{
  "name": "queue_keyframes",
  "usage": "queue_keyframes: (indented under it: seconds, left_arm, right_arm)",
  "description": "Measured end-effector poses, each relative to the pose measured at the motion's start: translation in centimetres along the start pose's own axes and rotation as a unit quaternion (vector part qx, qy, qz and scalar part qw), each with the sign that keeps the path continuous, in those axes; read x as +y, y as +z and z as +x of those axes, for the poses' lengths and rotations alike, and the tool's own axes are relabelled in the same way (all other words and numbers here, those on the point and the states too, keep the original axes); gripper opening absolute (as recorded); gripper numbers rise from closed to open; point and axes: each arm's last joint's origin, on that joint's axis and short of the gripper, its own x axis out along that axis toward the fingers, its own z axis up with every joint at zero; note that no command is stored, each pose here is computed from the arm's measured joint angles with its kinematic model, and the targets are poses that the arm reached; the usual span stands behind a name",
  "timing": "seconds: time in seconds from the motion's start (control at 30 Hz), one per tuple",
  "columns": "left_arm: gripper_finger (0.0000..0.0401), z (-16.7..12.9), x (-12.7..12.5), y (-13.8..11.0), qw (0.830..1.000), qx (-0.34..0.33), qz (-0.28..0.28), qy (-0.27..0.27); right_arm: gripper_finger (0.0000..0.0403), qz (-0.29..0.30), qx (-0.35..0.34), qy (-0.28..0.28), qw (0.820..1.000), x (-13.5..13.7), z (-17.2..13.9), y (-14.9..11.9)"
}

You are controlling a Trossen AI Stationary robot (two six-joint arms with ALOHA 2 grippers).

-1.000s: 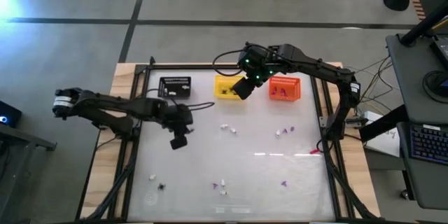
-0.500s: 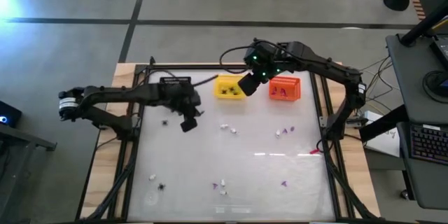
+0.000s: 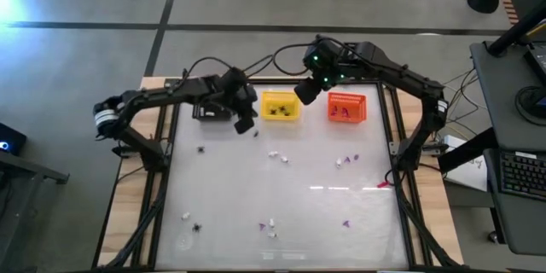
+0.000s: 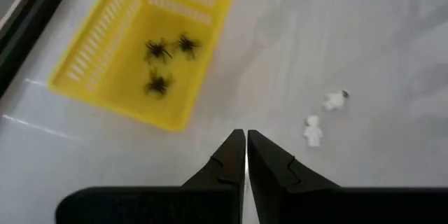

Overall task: Sort Halloween decoration
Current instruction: Put the black spider toy into the yellow basket

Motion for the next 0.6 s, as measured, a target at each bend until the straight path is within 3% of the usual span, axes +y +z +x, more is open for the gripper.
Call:
queue_keyframes:
  seconds: [0.27, 0.6]
  left_arm:
    - [0.0000, 1.6, 1.7, 0.3, 0.999, 0.036, 0.006, -0.022]
    - [0.0011, 0.1, 0.2, -1.6, 0.992, 0.113, -0.003, -0.060]
  right_arm:
    - [0.0102, -0.027, -0.006, -0.011, 1.000, -1.2, -0.2, 0.4]
    - [0.0119, -0.060, -0.005, -0.019, 0.998, -1.5, -0.6, 0.3]
